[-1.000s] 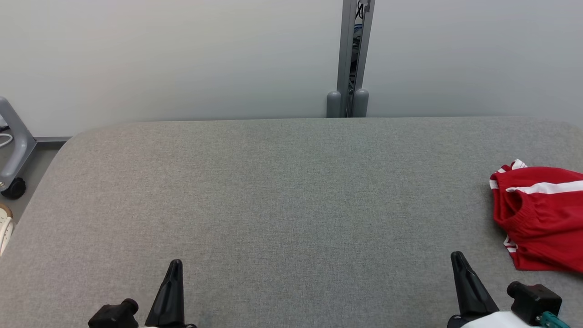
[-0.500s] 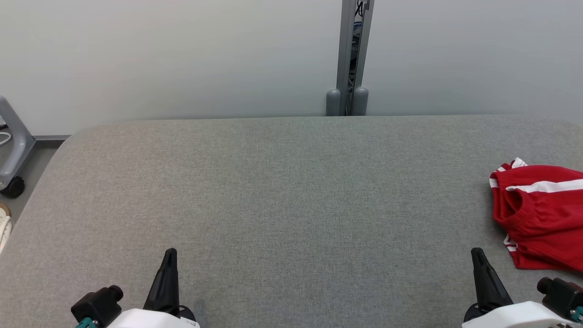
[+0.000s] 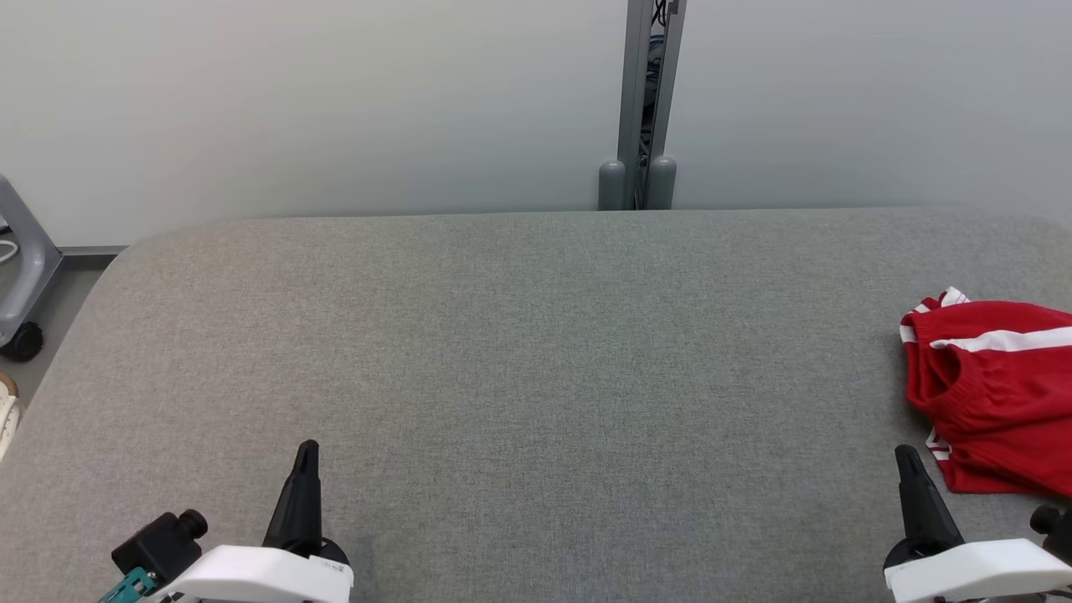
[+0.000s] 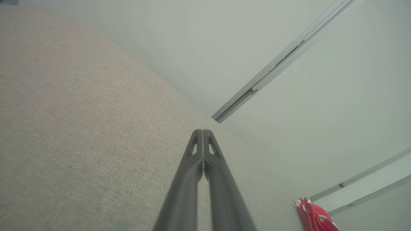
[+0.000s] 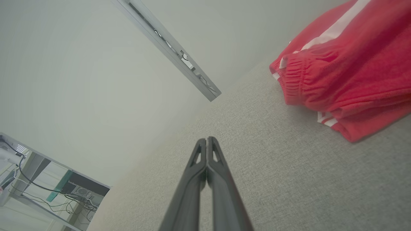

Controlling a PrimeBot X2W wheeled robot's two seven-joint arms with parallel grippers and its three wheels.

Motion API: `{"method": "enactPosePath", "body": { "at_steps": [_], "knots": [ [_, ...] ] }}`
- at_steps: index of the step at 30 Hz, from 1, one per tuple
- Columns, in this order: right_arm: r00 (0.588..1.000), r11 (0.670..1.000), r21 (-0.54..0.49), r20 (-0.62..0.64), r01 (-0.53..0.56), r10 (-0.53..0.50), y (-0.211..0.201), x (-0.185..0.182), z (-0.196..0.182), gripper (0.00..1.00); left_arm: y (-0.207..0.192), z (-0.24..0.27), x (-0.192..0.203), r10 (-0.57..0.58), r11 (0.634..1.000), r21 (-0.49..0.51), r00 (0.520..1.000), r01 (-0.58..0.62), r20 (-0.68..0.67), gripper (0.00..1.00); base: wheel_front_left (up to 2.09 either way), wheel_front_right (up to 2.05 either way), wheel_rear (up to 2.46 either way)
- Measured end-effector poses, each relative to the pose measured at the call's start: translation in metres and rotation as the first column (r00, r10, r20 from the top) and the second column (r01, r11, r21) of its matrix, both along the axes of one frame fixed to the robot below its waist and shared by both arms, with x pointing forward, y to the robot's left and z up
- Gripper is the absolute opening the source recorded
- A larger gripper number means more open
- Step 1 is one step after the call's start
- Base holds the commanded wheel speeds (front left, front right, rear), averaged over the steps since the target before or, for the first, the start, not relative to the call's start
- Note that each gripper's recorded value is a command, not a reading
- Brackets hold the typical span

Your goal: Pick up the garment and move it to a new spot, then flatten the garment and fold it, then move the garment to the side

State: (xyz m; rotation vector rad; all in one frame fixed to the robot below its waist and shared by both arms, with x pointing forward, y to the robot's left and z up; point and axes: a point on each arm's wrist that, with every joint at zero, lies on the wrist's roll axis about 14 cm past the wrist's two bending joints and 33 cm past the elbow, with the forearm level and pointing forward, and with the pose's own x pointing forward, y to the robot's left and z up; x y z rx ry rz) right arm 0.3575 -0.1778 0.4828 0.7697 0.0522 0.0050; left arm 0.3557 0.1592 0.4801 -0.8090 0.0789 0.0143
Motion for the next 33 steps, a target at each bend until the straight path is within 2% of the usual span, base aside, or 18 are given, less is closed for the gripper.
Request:
{"method": "enactPosePath", "body": {
  "at_steps": [17, 33],
  "knots": [
    [0.999, 0.981, 0.190, -0.019, 0.048, -0.045, -0.016, 0.004, 0.002, 0.00, 0.000, 0.003, 0.011, -0.001, 0.983, -0.182, 1.000, -0.002, -0.013, 0.00, 0.00, 0.00, 0.00],
    [0.997, 0.930, 0.359, -0.024, 0.083, -0.079, -0.030, 0.008, 0.006, 0.00, -0.001, 0.007, 0.022, -0.008, 0.940, -0.340, 1.000, 0.004, -0.012, 0.00, 0.00, 0.00, 0.00]
  ]
}}
